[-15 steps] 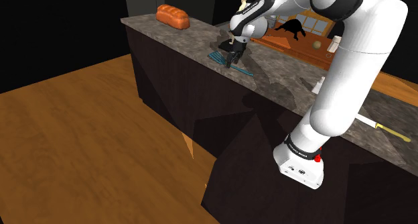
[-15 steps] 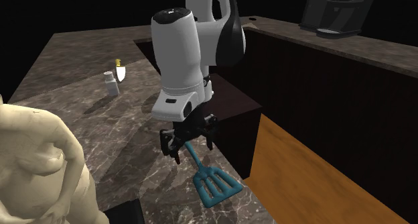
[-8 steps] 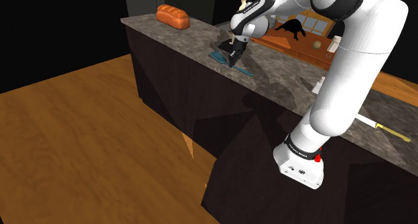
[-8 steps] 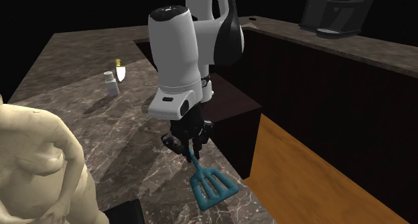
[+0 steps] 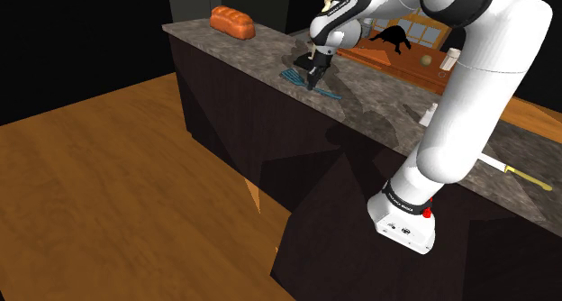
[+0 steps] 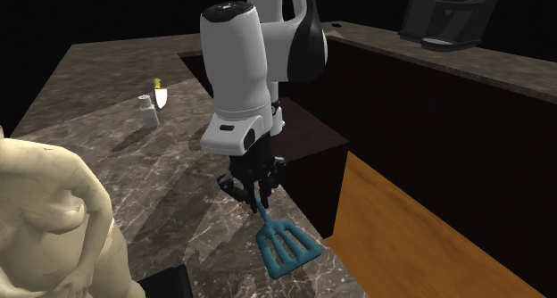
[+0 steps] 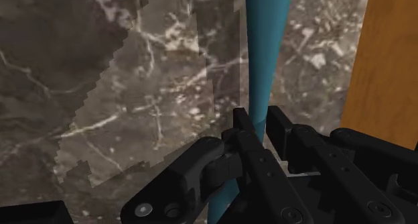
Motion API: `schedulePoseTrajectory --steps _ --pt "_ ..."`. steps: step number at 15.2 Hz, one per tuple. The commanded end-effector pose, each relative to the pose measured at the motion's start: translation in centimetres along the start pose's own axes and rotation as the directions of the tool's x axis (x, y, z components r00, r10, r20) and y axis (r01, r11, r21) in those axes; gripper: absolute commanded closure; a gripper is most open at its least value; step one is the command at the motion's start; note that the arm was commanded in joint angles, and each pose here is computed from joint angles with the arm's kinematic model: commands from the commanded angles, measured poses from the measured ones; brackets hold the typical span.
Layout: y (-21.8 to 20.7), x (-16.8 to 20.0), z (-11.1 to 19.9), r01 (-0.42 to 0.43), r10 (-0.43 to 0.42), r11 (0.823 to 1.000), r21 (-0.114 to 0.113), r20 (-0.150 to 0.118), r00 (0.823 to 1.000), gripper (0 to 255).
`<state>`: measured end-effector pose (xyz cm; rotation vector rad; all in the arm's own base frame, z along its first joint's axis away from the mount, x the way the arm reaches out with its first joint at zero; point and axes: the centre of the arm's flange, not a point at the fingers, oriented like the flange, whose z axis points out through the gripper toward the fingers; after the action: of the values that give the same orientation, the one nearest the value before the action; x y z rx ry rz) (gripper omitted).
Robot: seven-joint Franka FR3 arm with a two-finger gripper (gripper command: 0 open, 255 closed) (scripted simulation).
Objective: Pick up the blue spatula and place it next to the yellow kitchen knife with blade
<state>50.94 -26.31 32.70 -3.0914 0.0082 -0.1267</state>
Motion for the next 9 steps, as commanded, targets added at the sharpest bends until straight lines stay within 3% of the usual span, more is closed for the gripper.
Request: schedulePoseTrajectory --steps 1,9 --pt "-0.1 0.1 -1.0 0.0 0.0 1.0 0.001 0.001 1.0 255" --pt "-0.3 0.4 -5.2 0.0 0.0 1.0 0.001 0.001 1.0 255"
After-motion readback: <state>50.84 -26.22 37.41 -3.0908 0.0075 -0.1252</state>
